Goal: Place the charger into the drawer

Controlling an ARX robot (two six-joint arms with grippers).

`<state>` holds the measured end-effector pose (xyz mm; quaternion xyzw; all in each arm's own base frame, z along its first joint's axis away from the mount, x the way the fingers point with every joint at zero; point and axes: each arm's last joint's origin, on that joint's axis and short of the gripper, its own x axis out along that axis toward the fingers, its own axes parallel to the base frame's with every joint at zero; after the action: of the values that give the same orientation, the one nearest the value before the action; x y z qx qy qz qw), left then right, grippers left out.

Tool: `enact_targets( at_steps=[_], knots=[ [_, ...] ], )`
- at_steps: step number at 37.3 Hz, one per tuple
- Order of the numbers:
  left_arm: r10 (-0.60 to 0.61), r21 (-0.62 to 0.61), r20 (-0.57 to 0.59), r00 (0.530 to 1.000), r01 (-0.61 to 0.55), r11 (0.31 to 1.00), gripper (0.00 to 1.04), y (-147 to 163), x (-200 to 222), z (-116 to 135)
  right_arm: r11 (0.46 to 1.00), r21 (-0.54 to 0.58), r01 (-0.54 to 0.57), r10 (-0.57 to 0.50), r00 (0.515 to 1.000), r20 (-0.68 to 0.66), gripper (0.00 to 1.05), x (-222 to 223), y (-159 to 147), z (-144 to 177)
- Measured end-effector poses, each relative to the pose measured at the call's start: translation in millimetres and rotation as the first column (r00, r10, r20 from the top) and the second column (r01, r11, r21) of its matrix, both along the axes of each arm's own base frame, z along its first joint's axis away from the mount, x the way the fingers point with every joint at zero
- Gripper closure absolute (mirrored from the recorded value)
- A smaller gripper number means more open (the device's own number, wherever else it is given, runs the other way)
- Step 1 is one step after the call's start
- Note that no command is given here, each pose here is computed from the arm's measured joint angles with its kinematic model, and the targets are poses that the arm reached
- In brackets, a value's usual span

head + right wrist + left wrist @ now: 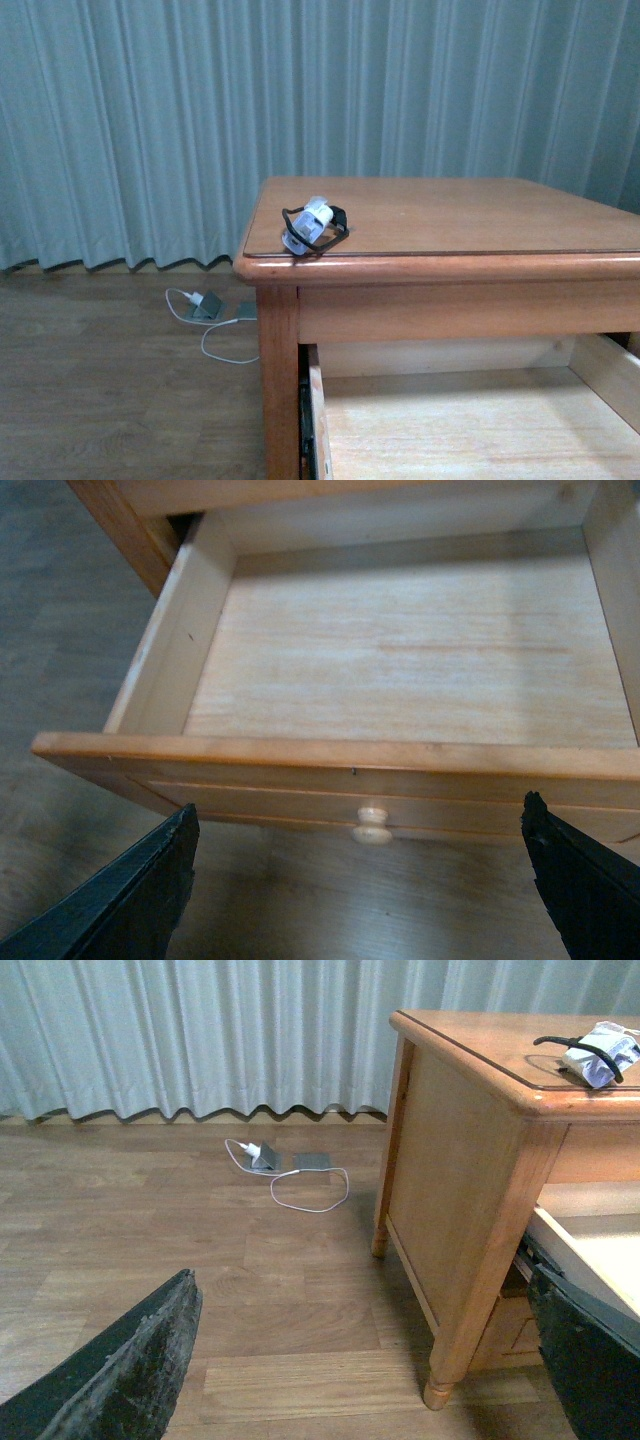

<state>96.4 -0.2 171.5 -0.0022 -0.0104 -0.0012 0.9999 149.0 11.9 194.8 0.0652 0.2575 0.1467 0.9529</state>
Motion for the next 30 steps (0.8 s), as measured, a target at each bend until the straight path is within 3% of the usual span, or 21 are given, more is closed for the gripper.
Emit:
enact_targets(
  at_steps=[5,14,19,21,27,30],
  knots=[
    [0.0,0.0,0.0,1.0,0.0,1.0,0.06,0.0,0.0,0.0,0.999,0.027,0.039,-0.042,0.991,0.125,0.09,-11.0,-4.7,9.6],
    [0.0,0.0,0.0,1.0,0.0,1.0,0.06,0.0,0.0,0.0,0.998,0.019,0.066,-0.068,0.985,0.156,0.1,-11.7,-5.6,9.3],
    [0.001,0.0,0.0,1.0,-0.001,1.0,0.06,0.0,0.0,0.0,0.954,-0.039,0.297,-0.249,0.86,0.446,0.31,-15.7,-11.7,-0.7],
    [0.0,0.0,0.0,1.0,0.0,1.0,0.06,0.0,0.0,0.0,0.946,-0.031,0.323,-0.266,0.829,0.492,0.41,-18.2,-12.6,-0.4],
    [0.0,0.0,0.0,1.0,0.0,1.0,0.06,0.0,0.0,0.0,0.949,-0.044,0.314,-0.25,0.827,0.503,0.75,-24.9,-12.1,-9.7],
    [0.0,0.0,0.0,1.0,0.0,1.0,0.06,0.0,0.0,0.0,0.948,-0.044,0.315,-0.251,0.826,0.504,0.88,-27.1,-12.1,-12.2]
  ],
)
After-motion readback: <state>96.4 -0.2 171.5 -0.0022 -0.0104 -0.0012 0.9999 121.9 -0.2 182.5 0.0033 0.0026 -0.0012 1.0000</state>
